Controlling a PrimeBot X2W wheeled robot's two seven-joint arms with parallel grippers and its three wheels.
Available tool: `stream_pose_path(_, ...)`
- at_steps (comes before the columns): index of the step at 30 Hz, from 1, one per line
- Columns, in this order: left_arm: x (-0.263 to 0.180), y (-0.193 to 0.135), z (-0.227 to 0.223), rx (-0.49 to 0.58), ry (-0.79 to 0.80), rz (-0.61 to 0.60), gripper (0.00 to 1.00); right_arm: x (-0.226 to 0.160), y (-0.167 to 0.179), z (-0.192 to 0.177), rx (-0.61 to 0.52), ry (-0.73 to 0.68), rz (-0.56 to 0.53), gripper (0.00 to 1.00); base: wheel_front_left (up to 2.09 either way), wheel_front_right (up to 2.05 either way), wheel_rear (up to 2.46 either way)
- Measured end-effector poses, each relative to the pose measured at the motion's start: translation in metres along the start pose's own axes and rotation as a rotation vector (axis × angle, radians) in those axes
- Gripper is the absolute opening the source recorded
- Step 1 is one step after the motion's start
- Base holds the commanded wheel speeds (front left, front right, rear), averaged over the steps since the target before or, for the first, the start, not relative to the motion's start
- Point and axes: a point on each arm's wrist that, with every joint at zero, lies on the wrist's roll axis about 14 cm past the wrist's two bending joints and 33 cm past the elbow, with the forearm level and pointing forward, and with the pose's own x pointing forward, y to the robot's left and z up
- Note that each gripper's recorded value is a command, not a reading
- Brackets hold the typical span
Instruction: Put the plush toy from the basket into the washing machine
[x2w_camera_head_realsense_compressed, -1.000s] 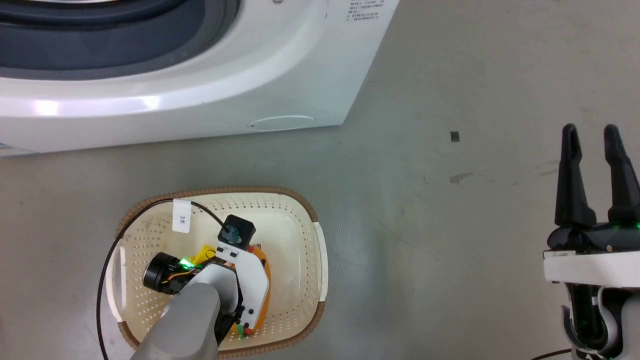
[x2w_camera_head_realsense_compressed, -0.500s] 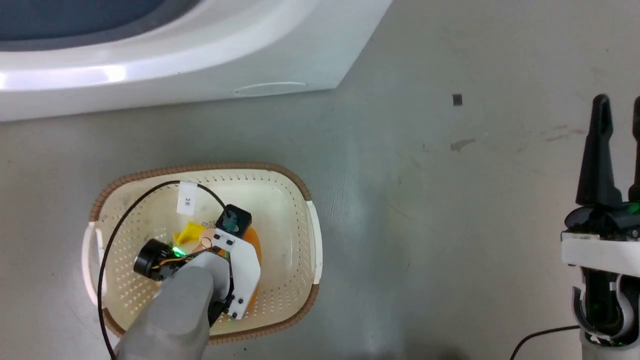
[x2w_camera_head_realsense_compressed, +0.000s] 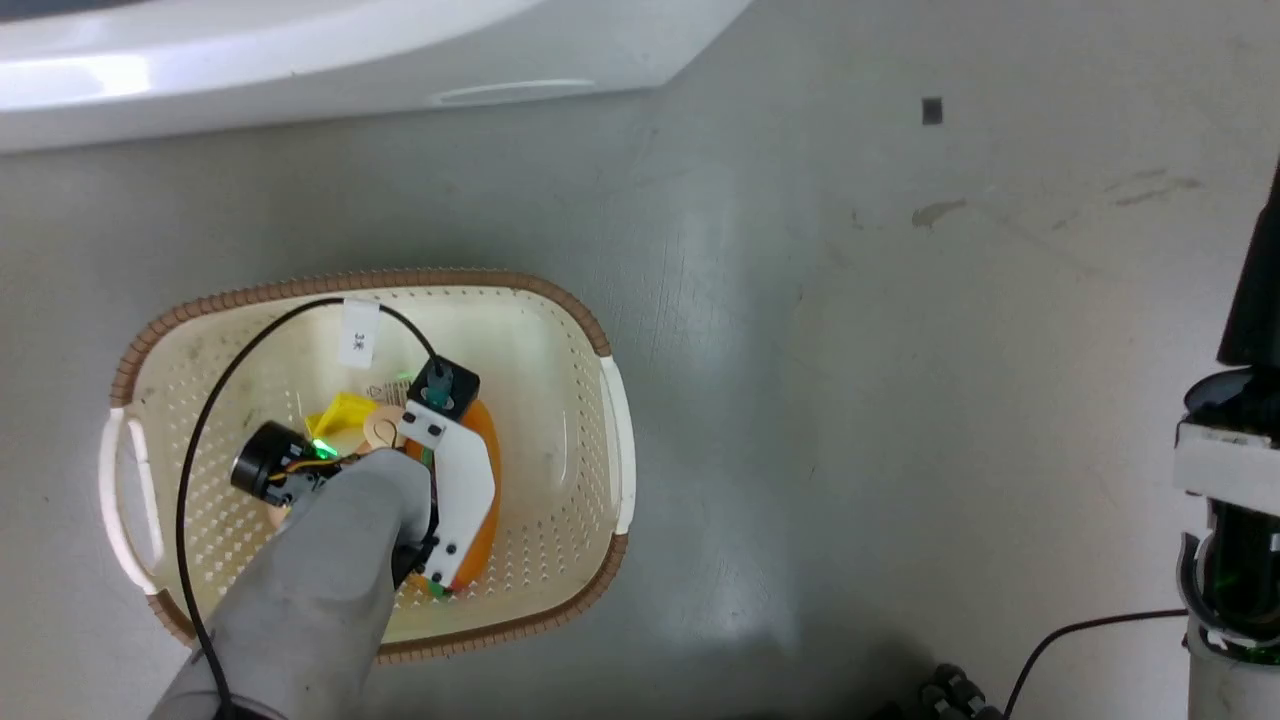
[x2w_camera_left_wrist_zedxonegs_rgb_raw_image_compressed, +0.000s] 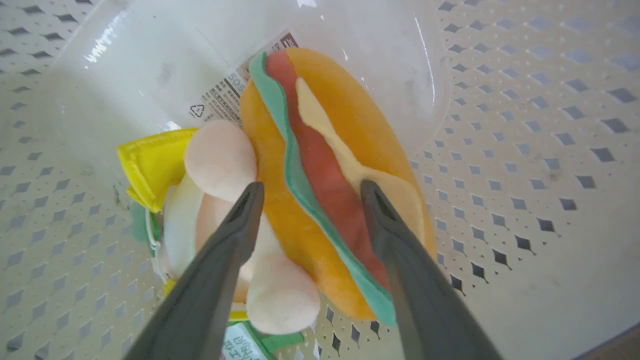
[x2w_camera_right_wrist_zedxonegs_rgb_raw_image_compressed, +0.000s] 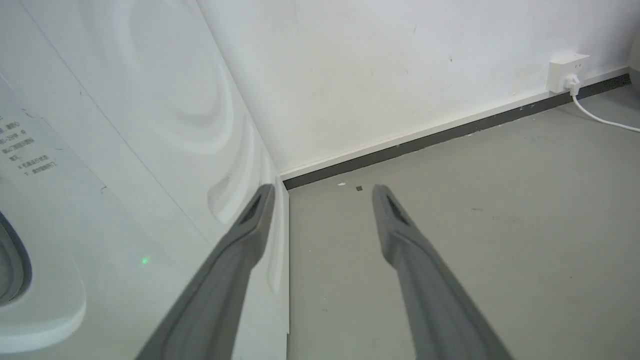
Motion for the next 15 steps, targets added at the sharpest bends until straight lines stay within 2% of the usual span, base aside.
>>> stream_pose_path(15,0.041,0.007,-0.018,0.01,0.113,-0.028,1.0,0.015,-0.01,-0.029,0.022,0.0,-0.016,1.0,0.0,0.0,0.0)
